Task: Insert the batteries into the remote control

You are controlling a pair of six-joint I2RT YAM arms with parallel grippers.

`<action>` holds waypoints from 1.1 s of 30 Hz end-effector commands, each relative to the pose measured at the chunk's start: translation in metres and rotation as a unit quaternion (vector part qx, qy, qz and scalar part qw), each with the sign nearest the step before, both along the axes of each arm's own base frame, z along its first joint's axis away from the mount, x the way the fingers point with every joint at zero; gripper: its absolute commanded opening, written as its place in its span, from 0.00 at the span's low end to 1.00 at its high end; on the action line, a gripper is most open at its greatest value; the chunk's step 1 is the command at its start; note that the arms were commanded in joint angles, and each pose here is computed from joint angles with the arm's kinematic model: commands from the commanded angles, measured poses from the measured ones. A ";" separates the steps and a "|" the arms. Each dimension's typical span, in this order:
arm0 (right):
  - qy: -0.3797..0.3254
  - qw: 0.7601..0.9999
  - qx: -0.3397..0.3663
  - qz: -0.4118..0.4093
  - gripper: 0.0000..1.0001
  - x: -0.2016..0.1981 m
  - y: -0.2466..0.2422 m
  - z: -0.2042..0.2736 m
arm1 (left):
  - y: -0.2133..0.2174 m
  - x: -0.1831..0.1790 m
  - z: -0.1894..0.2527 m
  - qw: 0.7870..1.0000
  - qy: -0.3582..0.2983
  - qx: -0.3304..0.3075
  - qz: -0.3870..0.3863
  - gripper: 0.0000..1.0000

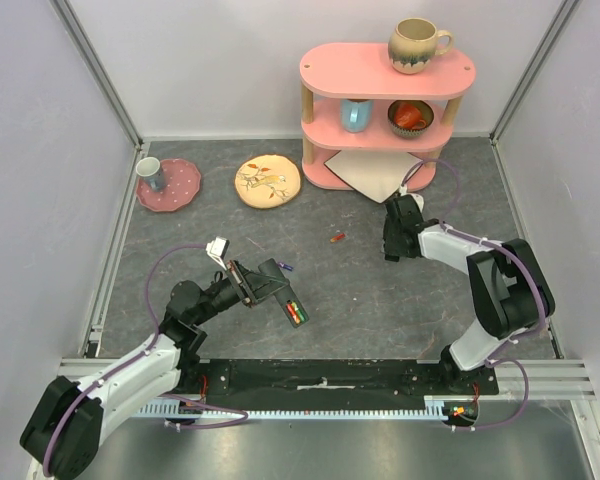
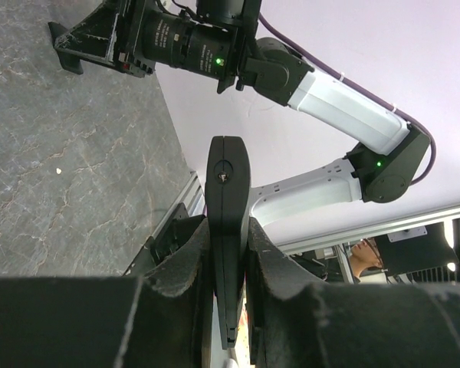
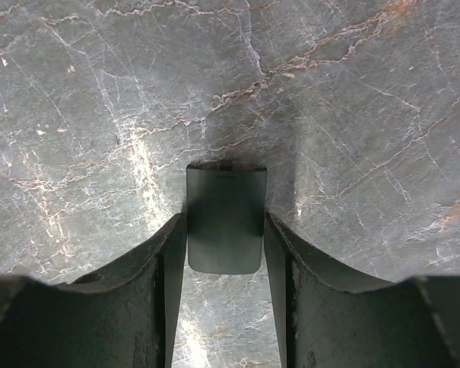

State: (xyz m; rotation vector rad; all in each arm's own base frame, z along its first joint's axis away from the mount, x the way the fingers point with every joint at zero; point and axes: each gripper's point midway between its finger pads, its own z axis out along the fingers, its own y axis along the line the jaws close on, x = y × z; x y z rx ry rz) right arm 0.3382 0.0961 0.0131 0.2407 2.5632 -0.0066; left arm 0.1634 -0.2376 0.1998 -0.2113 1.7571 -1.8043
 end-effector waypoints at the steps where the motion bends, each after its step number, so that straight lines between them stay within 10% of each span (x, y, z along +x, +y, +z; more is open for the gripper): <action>1: 0.082 0.997 0.007 0.012 0.50 -0.045 -0.004 -0.040 | 0.004 -0.002 -0.005 1.000 -0.015 -0.002 0.010 0.02; 12: 0.049 0.996 0.057 0.045 0.26 -0.039 0.015 -0.005 | 0.004 0.009 0.000 0.999 -0.020 0.003 0.030 0.02; 33: -0.058 0.936 0.102 0.333 0.18 -0.127 0.127 0.206 | -0.029 0.063 0.009 0.999 -0.003 -0.036 0.026 0.02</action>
